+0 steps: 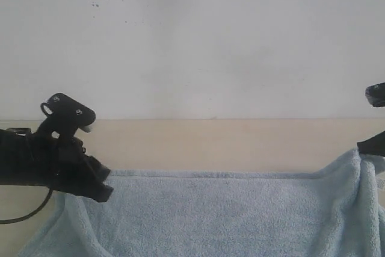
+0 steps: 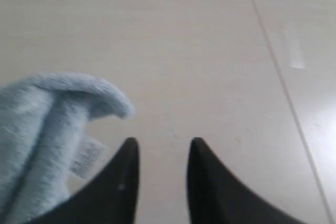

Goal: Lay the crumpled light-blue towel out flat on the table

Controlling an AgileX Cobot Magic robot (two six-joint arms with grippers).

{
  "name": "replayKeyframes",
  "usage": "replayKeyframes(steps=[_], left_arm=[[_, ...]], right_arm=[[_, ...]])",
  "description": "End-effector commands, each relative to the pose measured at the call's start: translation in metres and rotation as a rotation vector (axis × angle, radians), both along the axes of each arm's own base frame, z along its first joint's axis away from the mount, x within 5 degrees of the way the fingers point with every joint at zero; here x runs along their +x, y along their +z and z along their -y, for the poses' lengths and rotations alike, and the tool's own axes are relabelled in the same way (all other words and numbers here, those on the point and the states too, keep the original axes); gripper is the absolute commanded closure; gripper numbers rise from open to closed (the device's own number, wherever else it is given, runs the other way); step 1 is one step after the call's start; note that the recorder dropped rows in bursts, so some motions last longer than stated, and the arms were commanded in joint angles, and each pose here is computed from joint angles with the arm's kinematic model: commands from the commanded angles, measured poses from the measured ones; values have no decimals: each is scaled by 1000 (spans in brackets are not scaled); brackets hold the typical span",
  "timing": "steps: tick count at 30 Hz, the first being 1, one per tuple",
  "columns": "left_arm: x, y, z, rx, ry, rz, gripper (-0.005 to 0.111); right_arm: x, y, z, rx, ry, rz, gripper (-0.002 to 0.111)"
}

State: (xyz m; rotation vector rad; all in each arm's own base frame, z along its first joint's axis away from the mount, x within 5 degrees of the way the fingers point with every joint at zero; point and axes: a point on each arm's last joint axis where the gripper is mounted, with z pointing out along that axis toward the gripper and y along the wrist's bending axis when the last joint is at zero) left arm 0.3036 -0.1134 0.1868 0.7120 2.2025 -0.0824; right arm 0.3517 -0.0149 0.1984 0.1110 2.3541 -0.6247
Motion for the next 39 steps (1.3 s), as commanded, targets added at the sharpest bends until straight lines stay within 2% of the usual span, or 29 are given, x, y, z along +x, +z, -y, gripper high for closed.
replayKeyframes(steps=[1, 2, 3, 4, 5, 6, 7, 8, 9, 11, 12, 14, 16, 19, 22, 26, 30, 31, 32, 36, 39], left_arm=[[-18, 4, -29, 110, 230, 28, 102], [-22, 3, -34, 116, 262, 18, 103], [-38, -7, -39, 121, 272, -33, 103], [-49, -17, -41, 184, 194, -60, 103], [-65, -33, -39, 229, 51, -106, 103], [-77, -43, -36, 211, -39, -143, 103], [-87, -46, -28, 145, -137, -159, 103], [-91, -41, -21, 107, -196, -144, 103], [-92, -30, -17, 56, -151, -119, 103], [-87, -12, -27, -39, 113, -92, 103], [-89, -12, -33, -12, 161, -83, 103], [-94, -21, -39, 47, 182, -104, 103], [-94, -28, -38, 104, 124, -118, 103], [-85, -29, -32, 79, 115, -129, 103], [-72, -16, -24, -38, 187, -114, 103], [-68, -11, -19, -108, 199, -117, 103], [-72, -9, -7, -301, 199, -197, 103], [-73, -8, -3, -341, 175, -216, 103], [-76, -8, 1, -325, 102, -218, 103], [-87, -13, 9, -101, -182, -192, 103], [-94, -11, 19, 21, -406, -204, 103]], right_arm=[[-28, 5, 29, -90, -277, -186, 107], [-32, 2, 35, -64, -289, -240, 107], [-42, -9, 42, 81, -299, -383, 107], [-49, -17, 44, 192, -262, -480, 107], [-60, -26, 45, 357, -248, -554, 107], [-66, -30, 48, 468, -249, -551, 107], [-74, -30, 51, 536, -257, -480, 107], [-84, -24, 54, 543, -255, -388, 107], [-99, -16, 55, 536, -234, -269, 107], [-123, -10, 46, 517, -169, -128, 107], [-129, -11, 42, 531, -164, -97, 107], [-135, -17, 33, 552, -156, -119, 107], [-138, -23, 23, 560, -130, -174, 107], [-142, -27, 2, 551, -46, -285, 107], [-145, -22, -26, 581, 42, -310, 107], [-149, -8, -55, 549, 239, -264, 107], [-151, -5, -74, 502, 396, -256, 107], [-150, -6, -77, 500, 406, -261, 107], [-150, -7, -77, 500, 409, -258, 107], [-147, -5, -78, 502, 413, -233, 107], [-147, -5, -78, 502, 414, -231, 107]])
